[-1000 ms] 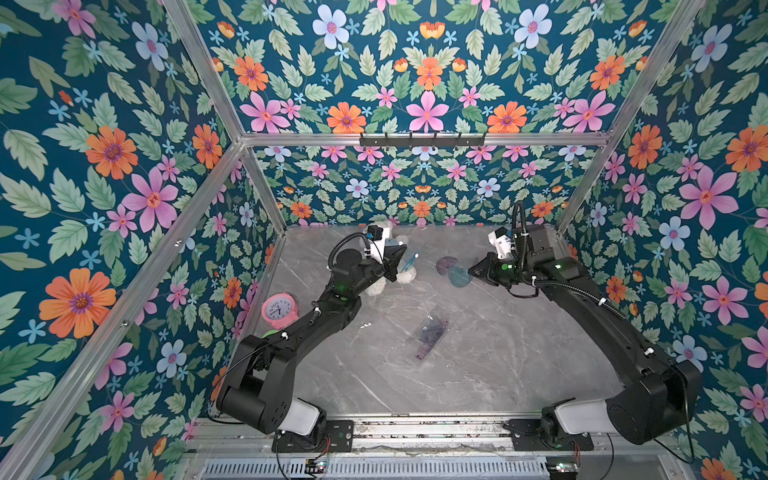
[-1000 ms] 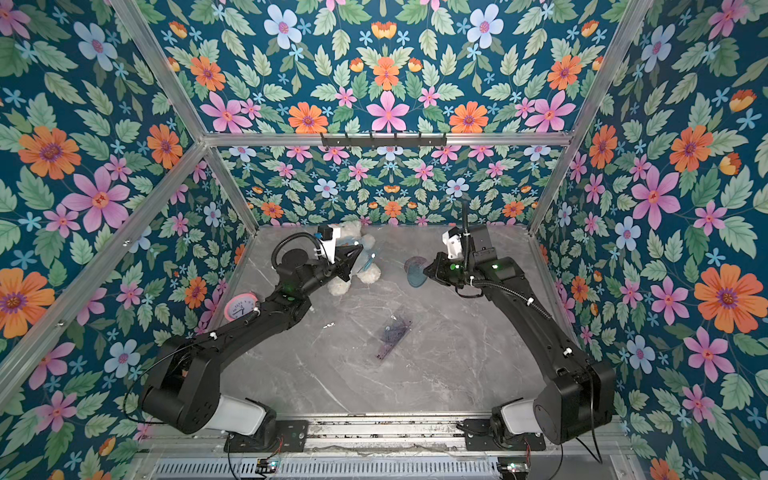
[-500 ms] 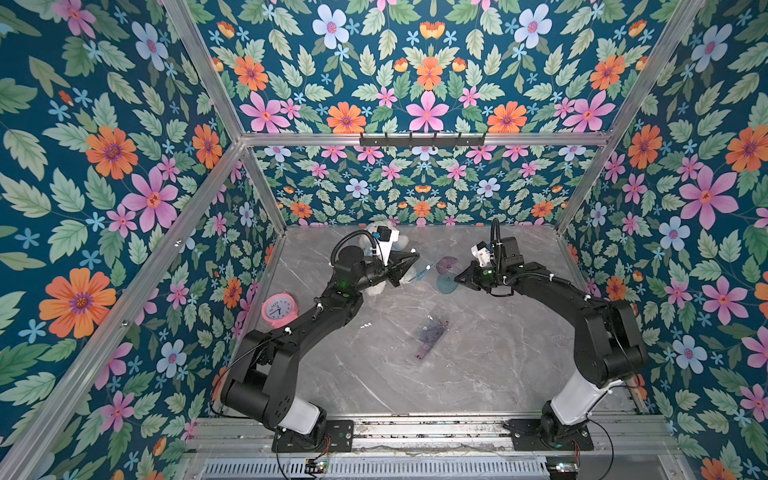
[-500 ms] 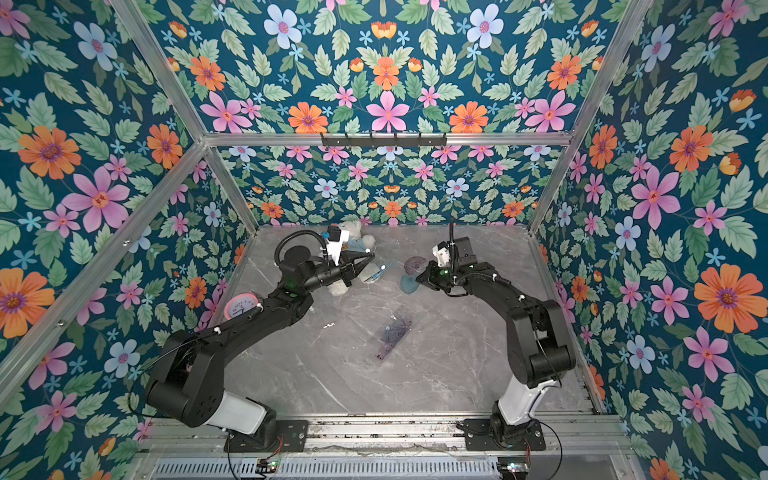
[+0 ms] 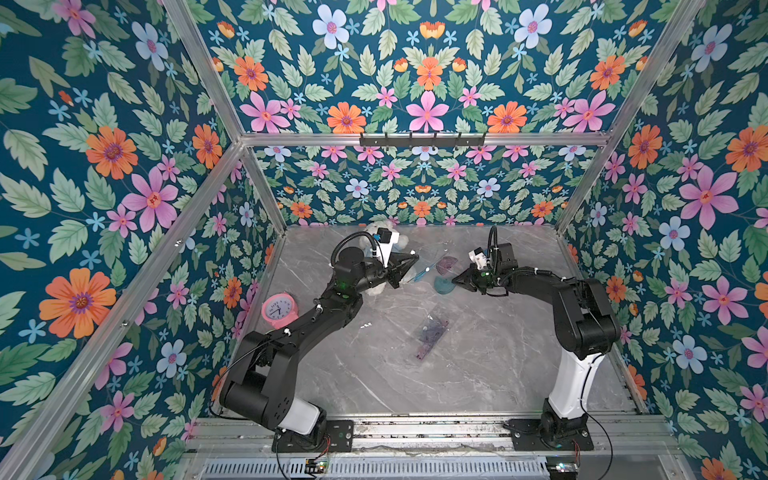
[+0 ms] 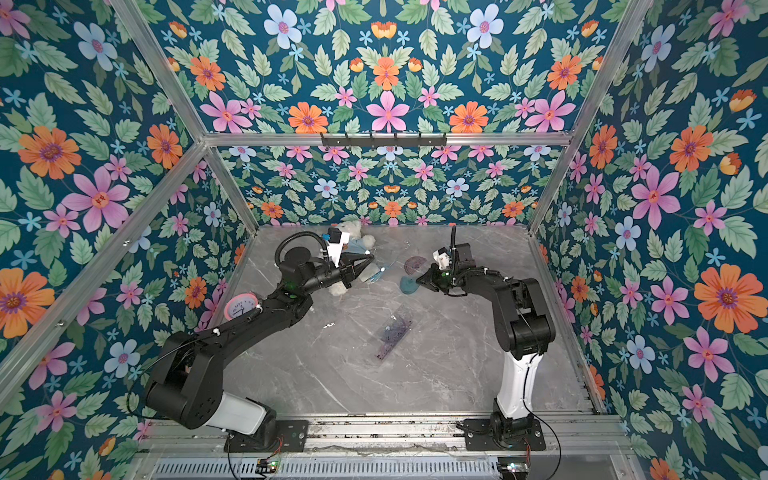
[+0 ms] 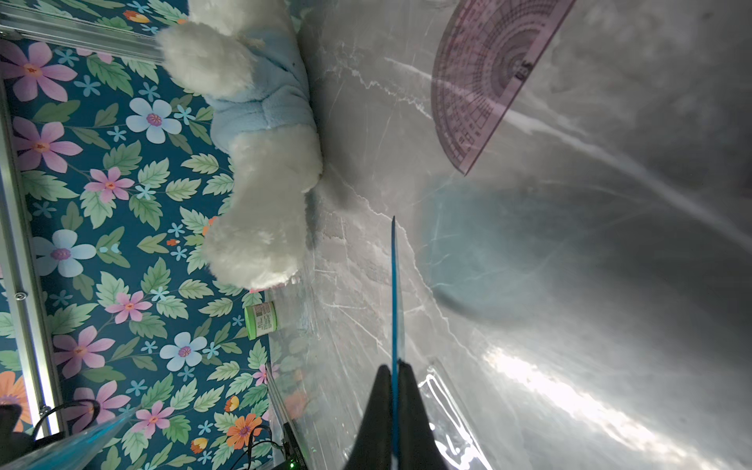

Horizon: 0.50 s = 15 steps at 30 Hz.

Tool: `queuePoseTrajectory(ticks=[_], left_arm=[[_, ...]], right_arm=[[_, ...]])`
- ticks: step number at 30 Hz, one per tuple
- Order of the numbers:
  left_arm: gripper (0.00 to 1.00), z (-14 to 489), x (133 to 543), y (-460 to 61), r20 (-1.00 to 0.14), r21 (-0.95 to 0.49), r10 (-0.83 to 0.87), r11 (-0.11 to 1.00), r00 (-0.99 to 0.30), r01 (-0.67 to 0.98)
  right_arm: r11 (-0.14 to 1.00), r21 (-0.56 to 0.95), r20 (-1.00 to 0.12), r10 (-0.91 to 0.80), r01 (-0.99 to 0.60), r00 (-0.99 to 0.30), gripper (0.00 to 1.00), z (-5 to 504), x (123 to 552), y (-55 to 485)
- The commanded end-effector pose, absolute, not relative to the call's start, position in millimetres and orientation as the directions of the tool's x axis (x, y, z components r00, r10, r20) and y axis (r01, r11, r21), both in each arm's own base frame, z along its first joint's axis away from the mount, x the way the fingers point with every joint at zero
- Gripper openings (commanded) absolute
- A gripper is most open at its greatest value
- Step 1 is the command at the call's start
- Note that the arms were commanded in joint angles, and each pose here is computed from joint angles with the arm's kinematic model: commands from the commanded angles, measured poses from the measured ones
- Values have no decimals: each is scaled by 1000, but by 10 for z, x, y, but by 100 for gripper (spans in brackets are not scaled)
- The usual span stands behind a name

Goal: Open the ruler set and take out the ruler
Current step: Place the ruler at the center of the board.

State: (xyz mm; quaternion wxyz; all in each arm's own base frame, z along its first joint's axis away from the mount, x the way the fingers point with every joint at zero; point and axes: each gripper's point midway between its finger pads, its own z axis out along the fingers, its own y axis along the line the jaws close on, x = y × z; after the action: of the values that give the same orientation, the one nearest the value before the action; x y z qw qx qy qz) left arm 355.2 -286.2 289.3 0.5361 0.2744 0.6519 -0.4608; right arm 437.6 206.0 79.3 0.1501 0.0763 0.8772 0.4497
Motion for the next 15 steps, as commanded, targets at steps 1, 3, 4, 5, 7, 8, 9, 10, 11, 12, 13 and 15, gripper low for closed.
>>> queuePoseTrajectory(ticks=[1, 3, 4, 5, 7, 8, 9, 10, 11, 12, 13, 15], left_arm=[[0, 2936, 3560, -2862, -956, -292, -139, 425, -258, 856], [0, 2931, 3561, -2863, -956, -294, -138, 426, -260, 856], [0, 2939, 3557, -2862, -956, -292, -139, 425, -257, 857], [0, 2934, 3559, -2859, -956, -293, -139, 428, -259, 855], [0, 2920, 3567, -2856, -955, -295, -138, 432, -261, 852], [0, 2919, 3573, -2856, -956, -294, -138, 434, -260, 851], [0, 2920, 3572, -2855, -955, -297, -139, 434, -262, 851], [0, 2921, 3573, -2855, -955, -296, -139, 434, -261, 851], [0, 2923, 3571, -2855, -955, -296, -139, 434, -261, 851], [0, 2919, 3572, -2855, -955, -296, -139, 434, -262, 851], [0, 2926, 3572, -2854, -956, -295, -139, 434, -260, 851], [0, 2928, 3570, -2851, -956, -294, -140, 435, -259, 851]], right_arm=[[567, 824, -180, 269, 5, -946, 0, 749, 4389, 2088], [569, 822, -163, 276, 24, -947, 0, 694, 4393, 2076], [568, 822, -156, 278, 31, -948, 0, 668, 4396, 2073], [571, 820, -151, 279, 38, -949, 0, 645, 4394, 2074], [579, 814, -145, 286, 50, -947, 4, 602, 4392, 2052], [582, 811, -145, 293, 56, -945, 6, 591, 4394, 2032], [587, 807, -143, 298, 63, -944, 10, 573, 4389, 2022], [593, 802, -145, 306, 69, -941, 16, 567, 4390, 2001], [595, 800, -146, 311, 73, -939, 20, 566, 4386, 1988], [599, 797, -145, 316, 78, -937, 24, 556, 4383, 1973], [602, 794, -145, 318, 81, -937, 28, 548, 4372, 1967], [605, 791, -144, 323, 87, -936, 37, 540, 4353, 1954]])
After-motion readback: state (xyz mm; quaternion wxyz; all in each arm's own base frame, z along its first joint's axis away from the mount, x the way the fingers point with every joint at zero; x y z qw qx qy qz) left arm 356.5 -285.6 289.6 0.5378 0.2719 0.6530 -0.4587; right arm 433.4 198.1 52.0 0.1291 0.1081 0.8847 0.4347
